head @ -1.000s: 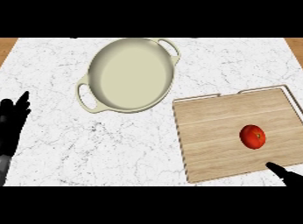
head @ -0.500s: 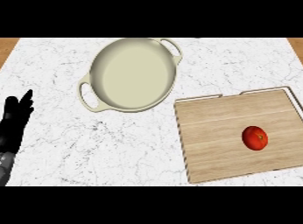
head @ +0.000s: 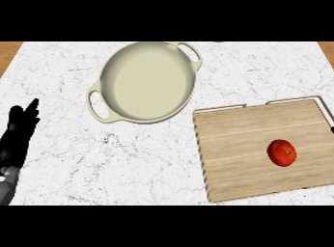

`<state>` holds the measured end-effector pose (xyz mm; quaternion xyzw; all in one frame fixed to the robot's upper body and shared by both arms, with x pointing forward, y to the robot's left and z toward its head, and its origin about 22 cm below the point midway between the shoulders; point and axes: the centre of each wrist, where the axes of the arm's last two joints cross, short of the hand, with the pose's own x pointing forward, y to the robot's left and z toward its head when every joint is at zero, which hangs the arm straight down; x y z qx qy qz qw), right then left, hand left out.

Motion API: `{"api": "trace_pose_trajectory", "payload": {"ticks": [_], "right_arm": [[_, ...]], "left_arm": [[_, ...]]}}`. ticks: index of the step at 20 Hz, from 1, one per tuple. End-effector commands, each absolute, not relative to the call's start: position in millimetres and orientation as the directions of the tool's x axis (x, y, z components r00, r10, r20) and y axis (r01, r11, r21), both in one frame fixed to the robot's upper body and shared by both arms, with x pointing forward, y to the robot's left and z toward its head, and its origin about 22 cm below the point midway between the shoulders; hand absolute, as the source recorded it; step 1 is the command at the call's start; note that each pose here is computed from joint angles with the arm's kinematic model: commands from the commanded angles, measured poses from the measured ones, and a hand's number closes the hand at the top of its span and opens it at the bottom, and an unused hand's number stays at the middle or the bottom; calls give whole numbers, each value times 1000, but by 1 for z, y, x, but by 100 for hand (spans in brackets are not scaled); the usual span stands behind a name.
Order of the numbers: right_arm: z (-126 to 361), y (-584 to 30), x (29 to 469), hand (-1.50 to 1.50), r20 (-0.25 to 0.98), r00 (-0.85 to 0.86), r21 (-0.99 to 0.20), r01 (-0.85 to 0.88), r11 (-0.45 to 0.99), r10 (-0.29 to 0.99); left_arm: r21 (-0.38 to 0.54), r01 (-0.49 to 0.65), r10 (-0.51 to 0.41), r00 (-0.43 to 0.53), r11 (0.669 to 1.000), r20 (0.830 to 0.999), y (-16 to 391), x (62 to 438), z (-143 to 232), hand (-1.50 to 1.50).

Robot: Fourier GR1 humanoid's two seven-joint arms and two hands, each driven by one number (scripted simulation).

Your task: Pick the tomato from the tray and place it in the pot

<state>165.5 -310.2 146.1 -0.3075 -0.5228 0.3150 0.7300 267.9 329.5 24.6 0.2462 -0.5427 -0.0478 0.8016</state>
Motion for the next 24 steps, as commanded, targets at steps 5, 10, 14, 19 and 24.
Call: {"api": "trace_pose_trajectory", "payload": {"ticks": [5, 10, 14, 19, 24], "right_arm": [[109, -312, 181, -150, 549, 309, -767, -185, 615, 777], [93, -305, 197, -150, 525, 332, -772, -201, 602, 784], [88, -292, 195, -150, 548, 302, -770, -182, 612, 780], [68, -303, 238, -150, 538, 302, -789, -148, 596, 787], [66, -301, 220, -150, 504, 340, -792, -184, 582, 794]], "left_arm": [[439, -196, -333, 413, 877, 848, 336, 275, 24, 0], [448, -191, -342, 413, 873, 844, 315, 275, 43, 0], [443, -189, -341, 407, 877, 848, 343, 268, 42, 0], [445, -181, -347, 404, 877, 846, 328, 274, 37, 0], [448, -204, -343, 400, 870, 850, 324, 261, 31, 0]]}}
